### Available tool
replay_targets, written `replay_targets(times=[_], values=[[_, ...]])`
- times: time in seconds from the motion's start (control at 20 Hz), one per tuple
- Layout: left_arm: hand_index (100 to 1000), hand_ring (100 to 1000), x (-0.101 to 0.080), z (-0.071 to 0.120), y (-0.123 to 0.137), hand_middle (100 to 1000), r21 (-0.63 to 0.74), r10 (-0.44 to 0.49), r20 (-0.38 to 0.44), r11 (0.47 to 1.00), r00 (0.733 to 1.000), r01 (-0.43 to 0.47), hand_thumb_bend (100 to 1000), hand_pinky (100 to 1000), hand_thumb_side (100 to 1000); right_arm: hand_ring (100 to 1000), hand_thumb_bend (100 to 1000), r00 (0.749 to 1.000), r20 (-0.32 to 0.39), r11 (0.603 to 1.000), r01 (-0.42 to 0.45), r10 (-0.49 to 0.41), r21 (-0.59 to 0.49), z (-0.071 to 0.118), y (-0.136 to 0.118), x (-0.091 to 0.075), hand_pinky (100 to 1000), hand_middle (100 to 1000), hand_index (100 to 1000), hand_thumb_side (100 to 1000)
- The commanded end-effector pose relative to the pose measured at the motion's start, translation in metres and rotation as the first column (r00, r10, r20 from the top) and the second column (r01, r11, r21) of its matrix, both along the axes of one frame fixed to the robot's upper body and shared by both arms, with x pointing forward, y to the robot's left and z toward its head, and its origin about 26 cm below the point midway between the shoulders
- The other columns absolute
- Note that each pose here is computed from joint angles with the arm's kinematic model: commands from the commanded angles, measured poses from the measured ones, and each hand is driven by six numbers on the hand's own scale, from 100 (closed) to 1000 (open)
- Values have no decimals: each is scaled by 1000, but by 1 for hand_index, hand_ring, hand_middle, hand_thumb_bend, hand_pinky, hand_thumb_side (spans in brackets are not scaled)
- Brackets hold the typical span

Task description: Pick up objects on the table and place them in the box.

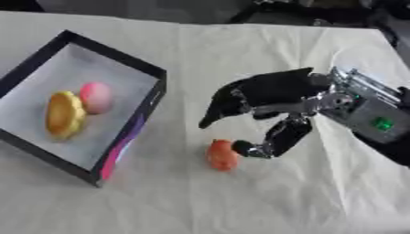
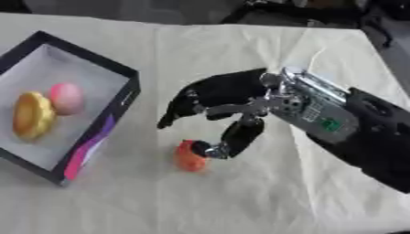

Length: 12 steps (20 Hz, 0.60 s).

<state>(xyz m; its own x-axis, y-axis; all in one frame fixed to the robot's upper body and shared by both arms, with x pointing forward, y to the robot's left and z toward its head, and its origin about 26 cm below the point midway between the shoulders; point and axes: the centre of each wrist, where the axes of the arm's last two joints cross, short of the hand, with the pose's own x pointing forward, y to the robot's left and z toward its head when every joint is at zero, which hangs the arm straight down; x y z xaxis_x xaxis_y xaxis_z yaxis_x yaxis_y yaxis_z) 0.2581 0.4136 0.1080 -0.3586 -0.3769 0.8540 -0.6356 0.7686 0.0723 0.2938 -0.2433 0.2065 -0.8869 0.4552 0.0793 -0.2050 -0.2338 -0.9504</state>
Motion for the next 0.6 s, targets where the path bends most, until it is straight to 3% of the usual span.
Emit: replay_targets(times=[0.05,0.1,0.2,0.6], values=[[890,724,1,8,2,784,19,-8,17,1000,1000,7,100,882,757,860,104,999,31,999,22,-21,-40,8,-3,-2,929,781,912,199],[891,724,1,9,2,784,18,-8,18,1000,1000,8,100,882,758,860,162,999,25,998,39,-38,-47,5,-4,-1,930,778,912,209],[891,724,2,9,1,784,16,-11,20,1000,1000,11,100,883,758,861,192,998,18,996,69,-68,-62,-4,-6,3,931,777,914,217],[891,725,3,9,-1,785,8,-19,24,1000,1000,18,100,884,762,855,256,993,53,989,109,-104,-99,-35,-12,17,926,773,925,157]])
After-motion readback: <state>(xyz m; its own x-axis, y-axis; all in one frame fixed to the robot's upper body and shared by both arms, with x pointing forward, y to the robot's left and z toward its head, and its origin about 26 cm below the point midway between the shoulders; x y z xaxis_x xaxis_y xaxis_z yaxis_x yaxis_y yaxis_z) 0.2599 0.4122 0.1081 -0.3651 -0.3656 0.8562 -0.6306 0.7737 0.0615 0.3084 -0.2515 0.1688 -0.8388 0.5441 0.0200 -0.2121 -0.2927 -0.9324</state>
